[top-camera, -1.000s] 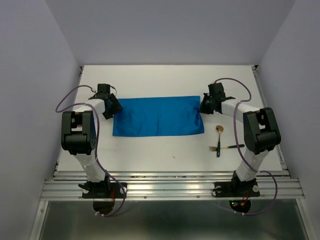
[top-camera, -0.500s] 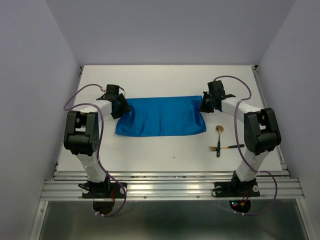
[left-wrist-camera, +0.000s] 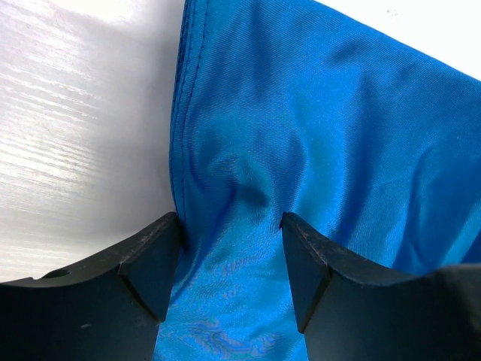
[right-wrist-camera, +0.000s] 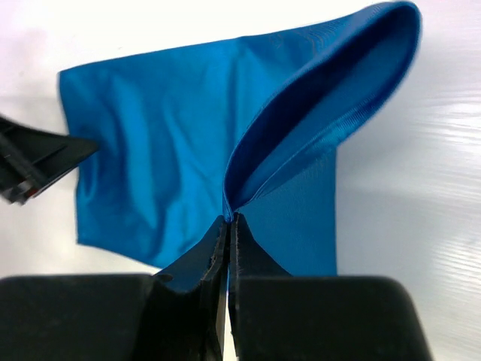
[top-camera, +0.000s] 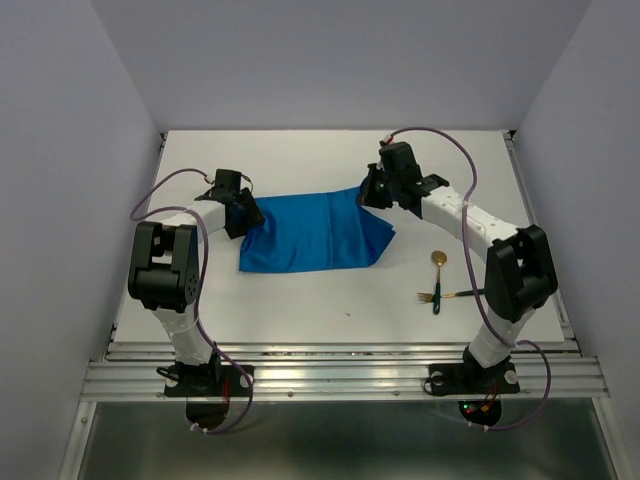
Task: Fold the napkin into a case and place the utensils inside
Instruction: Fold the rectangle-folded napkin at the center of the board.
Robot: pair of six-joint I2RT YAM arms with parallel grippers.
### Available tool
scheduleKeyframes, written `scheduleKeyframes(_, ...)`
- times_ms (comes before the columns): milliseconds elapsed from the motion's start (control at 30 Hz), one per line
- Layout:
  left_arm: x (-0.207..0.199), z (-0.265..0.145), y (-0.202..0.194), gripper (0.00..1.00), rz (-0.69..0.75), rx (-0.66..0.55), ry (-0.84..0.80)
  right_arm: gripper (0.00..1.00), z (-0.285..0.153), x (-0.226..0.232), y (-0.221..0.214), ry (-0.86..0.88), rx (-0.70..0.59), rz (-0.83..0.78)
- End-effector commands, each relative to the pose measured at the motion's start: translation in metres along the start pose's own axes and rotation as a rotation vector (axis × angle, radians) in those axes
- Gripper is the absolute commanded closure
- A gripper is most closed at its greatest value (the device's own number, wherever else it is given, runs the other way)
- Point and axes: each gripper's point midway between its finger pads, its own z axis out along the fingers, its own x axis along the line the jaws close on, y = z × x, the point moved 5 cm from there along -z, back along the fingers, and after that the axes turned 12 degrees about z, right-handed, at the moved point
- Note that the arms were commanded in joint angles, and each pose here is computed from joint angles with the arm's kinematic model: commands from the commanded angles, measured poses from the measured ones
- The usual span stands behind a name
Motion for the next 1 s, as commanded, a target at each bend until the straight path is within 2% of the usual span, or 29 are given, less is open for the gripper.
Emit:
scheduleKeyframes(0, -0.004, -0.014, 0.004, 0.34, -0.003, -0.017, -0.026, 0.99, -0.012, 0.049, -0.001, 0.088, -0.021, -0.010)
scheduleKeyframes(267, -0.012, -0.041, 0.023, 0.34, 0.009, -0.063, -0.107, 0.99, 0.014, 0.087, -0.023, 0.124, 0.018, -0.021)
scheduleKeyframes(433, 0.006, -0.058, 0.046, 0.33, -0.024, -0.127, -0.086, 0.99, 0.020, 0.098, -0.033, 0.137, 0.035, -0.036)
scheduleKeyframes(833, 0.039, -0.030, 0.055, 0.33, -0.130, -0.119, 0.019, 0.99, 0.025, 0.113, -0.052, 0.178, 0.083, -0.066)
scheduleKeyframes(967, 0.034, -0.014, 0.049, 0.34, -0.145, -0.092, -0.027, 0.99, 0.029, 0.121, -0.055, 0.191, 0.093, -0.071)
